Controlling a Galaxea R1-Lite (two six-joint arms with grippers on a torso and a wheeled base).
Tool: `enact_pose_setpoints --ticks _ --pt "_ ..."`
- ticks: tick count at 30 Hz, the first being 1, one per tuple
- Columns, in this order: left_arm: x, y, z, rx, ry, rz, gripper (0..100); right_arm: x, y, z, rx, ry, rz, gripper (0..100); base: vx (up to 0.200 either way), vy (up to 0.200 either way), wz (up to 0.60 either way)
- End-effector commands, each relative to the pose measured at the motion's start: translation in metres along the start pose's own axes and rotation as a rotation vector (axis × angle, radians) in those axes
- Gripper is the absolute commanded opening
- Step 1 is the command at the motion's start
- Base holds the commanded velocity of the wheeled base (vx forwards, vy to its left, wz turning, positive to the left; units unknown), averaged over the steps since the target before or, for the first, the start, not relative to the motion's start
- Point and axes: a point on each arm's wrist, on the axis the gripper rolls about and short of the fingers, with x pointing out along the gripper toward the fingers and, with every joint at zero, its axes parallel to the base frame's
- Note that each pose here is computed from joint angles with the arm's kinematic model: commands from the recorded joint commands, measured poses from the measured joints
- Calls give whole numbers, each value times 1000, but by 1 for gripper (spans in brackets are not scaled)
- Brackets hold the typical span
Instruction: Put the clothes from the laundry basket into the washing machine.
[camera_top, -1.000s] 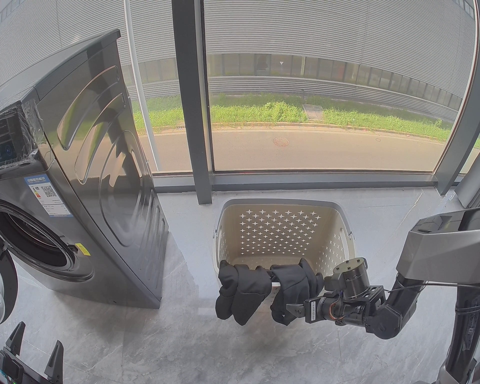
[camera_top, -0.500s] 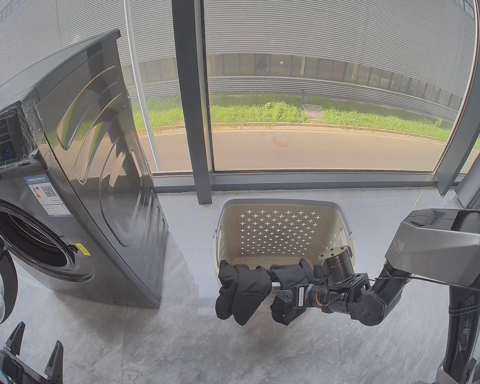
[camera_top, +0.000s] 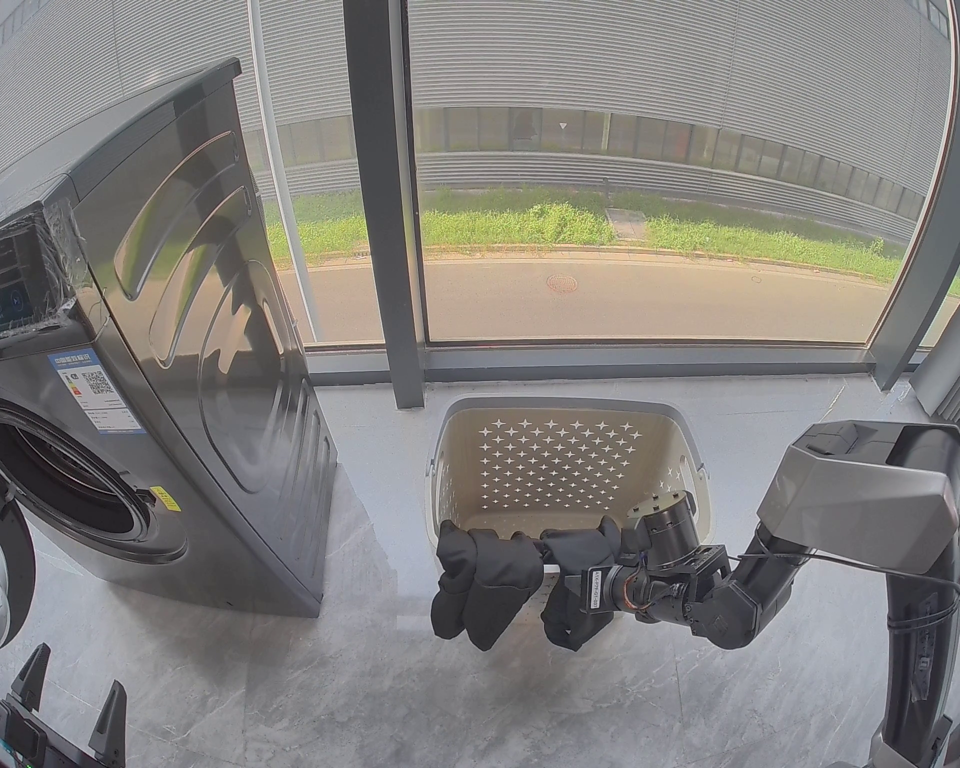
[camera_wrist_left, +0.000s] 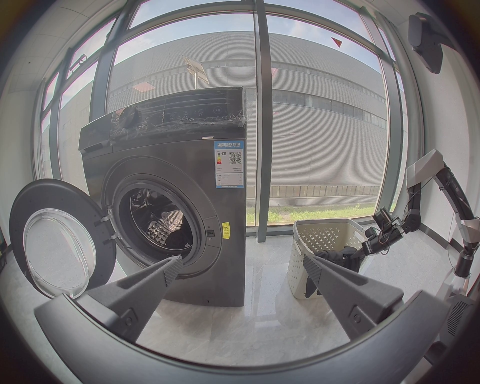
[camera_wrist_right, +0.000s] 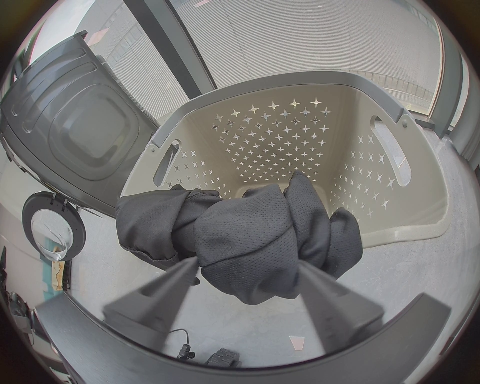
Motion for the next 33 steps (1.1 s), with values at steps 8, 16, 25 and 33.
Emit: enact_pose_setpoints --ticks 8,16,25,33 --pt "0 0 -5 -2 0 2 100 -4 6 3 18 -16 18 0 0 0 0" --pt "0 0 -5 -4 0 2 100 -53 16 31 34 -119 74 0 0 0 0" --pt "0 0 -5 -4 0 2 100 -60 16 25 34 -105 76 0 0 0 0" --pt "0 0 -5 -4 0 2 100 -44 10 15 28 -64 49 0 0 0 0"
